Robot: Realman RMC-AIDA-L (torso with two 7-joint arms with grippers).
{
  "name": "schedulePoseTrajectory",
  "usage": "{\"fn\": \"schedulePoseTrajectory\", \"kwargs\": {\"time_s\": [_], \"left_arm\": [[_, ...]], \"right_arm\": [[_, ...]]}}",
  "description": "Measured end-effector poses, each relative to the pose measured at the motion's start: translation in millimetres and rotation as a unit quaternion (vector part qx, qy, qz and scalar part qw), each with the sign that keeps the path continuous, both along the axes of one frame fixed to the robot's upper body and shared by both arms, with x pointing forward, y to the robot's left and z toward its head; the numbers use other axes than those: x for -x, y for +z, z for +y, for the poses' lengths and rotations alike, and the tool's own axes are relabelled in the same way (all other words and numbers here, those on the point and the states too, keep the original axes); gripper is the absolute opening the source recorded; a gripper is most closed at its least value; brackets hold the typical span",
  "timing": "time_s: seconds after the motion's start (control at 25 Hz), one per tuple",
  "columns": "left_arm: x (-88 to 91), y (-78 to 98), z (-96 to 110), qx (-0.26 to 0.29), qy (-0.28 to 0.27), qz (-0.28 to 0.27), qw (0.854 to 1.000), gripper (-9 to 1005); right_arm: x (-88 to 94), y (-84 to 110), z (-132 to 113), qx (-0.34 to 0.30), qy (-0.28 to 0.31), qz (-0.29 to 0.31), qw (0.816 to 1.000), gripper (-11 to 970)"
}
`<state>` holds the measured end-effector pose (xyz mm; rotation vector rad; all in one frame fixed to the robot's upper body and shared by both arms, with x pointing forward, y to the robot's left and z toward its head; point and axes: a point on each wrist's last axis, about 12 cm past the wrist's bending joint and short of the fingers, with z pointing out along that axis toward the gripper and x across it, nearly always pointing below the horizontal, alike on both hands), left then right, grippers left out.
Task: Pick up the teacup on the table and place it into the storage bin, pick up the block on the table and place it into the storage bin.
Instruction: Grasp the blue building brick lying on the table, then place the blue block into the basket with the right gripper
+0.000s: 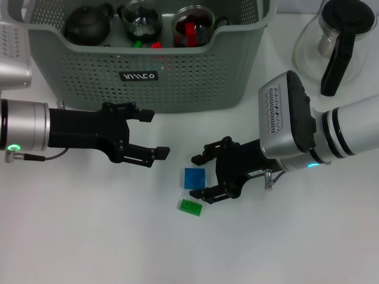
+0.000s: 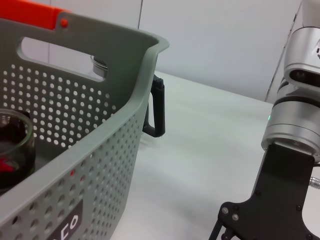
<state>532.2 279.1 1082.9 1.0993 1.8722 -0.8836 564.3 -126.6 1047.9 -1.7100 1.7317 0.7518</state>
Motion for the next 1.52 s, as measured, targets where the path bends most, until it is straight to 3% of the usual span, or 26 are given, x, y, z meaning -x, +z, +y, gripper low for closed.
{"fn": "schedulePoseTrajectory", "kwargs": {"time_s": [0.24,0.48,1.04,1.52], "left_arm": [[0.0,-0.1,0,0.000,0.000,0.000,1.000,949],[0.0,-0.3,0,0.000,0.001,0.000,1.000,949],[-0.2,1.1,3,0.001,0.006,0.011,1.000,949],[16.4,1.0,30,0.004,0.016,0.032,0.999,948]], "right_arm": [[-2.7,0.0,0,0.003,-0.007,-0.007,1.000,696],[-3.5,-0.1,1,0.004,-0.010,-0.009,1.000,467],[-6.4,3.4,-2,-0.006,-0.020,-0.009,1.000,418],[-6.9,25.2,-6,-0.038,-0.036,0.034,0.998,418]]}}
